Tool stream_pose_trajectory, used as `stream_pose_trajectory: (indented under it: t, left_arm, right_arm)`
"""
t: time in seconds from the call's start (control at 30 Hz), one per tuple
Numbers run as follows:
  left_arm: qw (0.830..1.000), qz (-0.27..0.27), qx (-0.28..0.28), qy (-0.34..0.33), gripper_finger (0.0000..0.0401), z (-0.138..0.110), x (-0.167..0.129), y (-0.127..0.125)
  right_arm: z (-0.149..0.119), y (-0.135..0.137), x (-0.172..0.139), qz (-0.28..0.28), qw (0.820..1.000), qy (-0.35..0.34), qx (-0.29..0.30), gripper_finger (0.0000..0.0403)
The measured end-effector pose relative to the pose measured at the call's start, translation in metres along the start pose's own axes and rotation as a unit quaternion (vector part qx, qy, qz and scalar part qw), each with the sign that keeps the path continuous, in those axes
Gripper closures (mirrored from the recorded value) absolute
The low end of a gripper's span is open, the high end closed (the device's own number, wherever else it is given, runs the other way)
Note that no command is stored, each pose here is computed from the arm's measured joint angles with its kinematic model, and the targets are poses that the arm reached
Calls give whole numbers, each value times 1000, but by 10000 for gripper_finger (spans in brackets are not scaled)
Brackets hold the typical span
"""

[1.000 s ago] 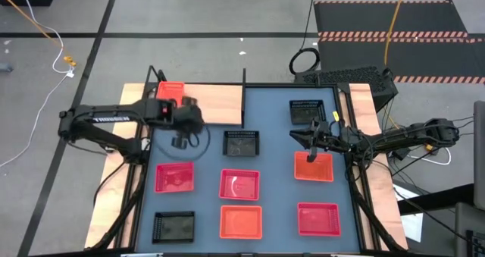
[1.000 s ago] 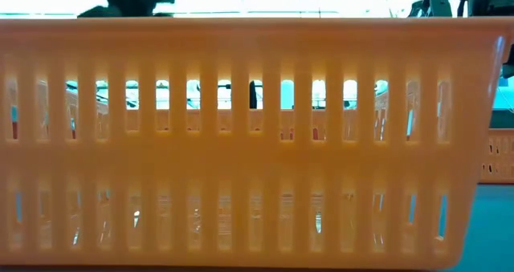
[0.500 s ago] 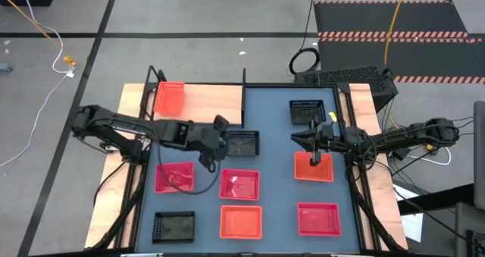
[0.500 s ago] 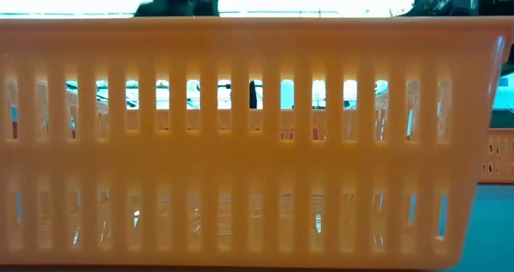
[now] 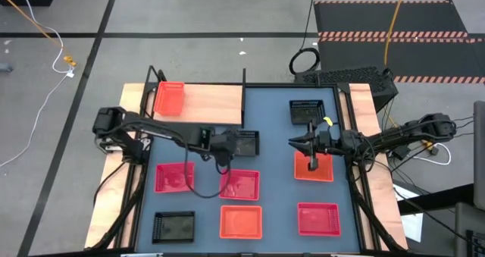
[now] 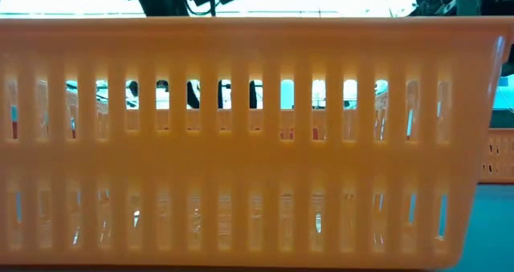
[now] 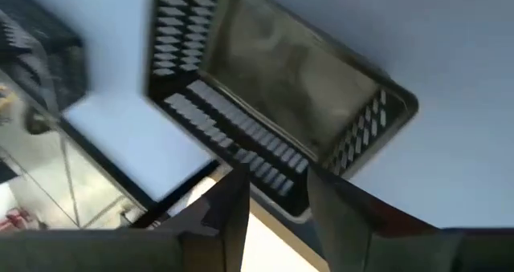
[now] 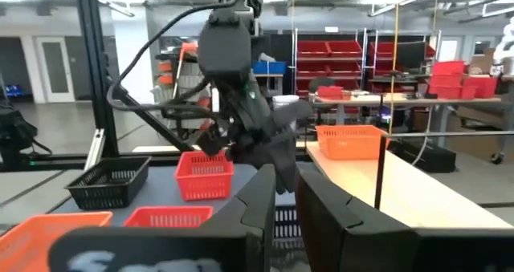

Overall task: Stack baskets on shelf by color
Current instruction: Put the middle black bin on the shelf

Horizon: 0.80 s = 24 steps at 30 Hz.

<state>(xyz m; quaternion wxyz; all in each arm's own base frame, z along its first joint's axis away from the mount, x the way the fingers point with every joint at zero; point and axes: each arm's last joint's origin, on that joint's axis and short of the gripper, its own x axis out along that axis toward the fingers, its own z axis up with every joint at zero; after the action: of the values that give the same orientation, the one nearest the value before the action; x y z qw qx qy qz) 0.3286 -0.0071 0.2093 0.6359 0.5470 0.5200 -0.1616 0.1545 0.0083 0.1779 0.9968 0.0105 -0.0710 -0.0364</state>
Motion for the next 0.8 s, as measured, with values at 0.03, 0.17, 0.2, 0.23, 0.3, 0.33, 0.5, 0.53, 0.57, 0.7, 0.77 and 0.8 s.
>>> stream_pose_trajectory:
  t: [0.03, 0.17, 0.2, 0.23, 0.3, 0.33, 0.5, 0.53, 0.57, 0.7, 0.77, 0.8]
  left_arm:
    - [1000, -5, 2, 8, 282, 0, 3, -1]
    - [998, -42, 32, 38, 295, -7, 7, -7]
    - [997, -50, 37, 42, 297, -9, 7, -8]
    - [997, -55, 40, 45, 298, -11, 7, -9]
    - [996, -60, 42, 49, 299, -14, 8, -8]
    - [996, -61, 45, 49, 299, -15, 9, -8]
    - [995, -60, 61, 46, 297, -18, 10, -6]
    - [995, -62, 63, 43, 295, -18, 11, -6]
    - [995, -64, 63, 40, 291, -19, 11, -6]
    - [995, -66, 69, 35, 265, -19, 11, -6]
    - [994, -67, 80, 34, 249, -19, 11, -6]
    - [994, -67, 85, 34, 242, -19, 11, -6]
  right_arm:
    - [0, 0, 0, 0, 1000, 1, -1, 358]
    - [-1, 0, 0, 0, 1000, 4, -1, 358]
    - [-1, 0, 0, 0, 1000, 6, -2, 358]
    - [-1, 0, 0, 0, 1000, 7, -2, 358]
    - [-1, 0, 0, 0, 1000, 5, -6, 358]
    - [-1, 0, 0, 0, 1000, 5, -8, 358]
    - [-1, 0, 0, 0, 1000, 6, -8, 358]
    - [-1, 0, 0, 0, 1000, 6, -7, 358]
    - [-1, 0, 0, 0, 1000, 5, -6, 358]
    - [-1, 0, 0, 1, 1000, 5, -5, 358]
    - [-1, 0, 0, 1, 1000, 5, -5, 358]
    - [-1, 0, 0, 1, 1000, 4, -5, 358]
